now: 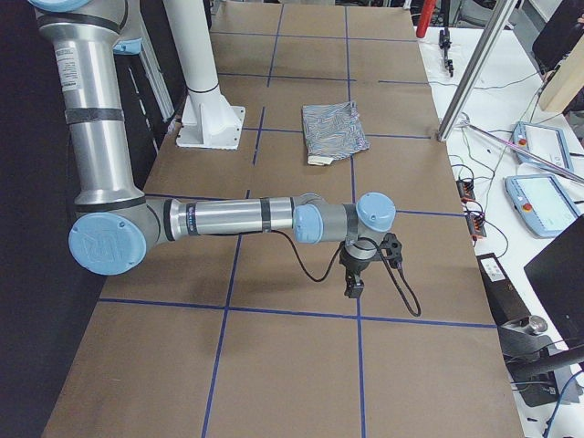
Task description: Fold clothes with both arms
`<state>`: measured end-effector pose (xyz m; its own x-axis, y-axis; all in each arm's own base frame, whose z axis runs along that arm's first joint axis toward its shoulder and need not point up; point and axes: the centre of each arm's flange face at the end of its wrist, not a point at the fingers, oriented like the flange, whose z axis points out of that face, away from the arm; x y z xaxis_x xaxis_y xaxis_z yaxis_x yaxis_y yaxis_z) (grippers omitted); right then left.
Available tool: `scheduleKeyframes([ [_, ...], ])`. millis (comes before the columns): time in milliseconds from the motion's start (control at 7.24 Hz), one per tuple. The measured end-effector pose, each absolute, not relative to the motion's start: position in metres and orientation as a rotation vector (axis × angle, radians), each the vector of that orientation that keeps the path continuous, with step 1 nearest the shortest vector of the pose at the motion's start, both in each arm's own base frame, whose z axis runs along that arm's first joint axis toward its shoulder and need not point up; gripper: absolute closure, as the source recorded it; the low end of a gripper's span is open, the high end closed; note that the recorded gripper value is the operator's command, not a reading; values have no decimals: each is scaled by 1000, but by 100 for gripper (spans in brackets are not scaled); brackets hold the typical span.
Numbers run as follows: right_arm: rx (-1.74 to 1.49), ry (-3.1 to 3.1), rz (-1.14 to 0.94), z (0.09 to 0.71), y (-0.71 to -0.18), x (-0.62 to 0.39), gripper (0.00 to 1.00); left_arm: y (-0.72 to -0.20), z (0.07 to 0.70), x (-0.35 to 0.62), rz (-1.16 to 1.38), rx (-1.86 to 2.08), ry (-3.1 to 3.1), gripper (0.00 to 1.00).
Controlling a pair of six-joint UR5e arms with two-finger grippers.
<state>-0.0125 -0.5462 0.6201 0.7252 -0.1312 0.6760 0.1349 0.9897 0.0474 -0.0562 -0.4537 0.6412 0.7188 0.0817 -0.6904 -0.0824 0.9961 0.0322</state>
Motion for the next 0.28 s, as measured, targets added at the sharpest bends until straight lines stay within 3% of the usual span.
scheduleKeyframes([
  [276,-5,-748,-149,620,-546,-12,0,-455,640,-56,93,1,761,0],
])
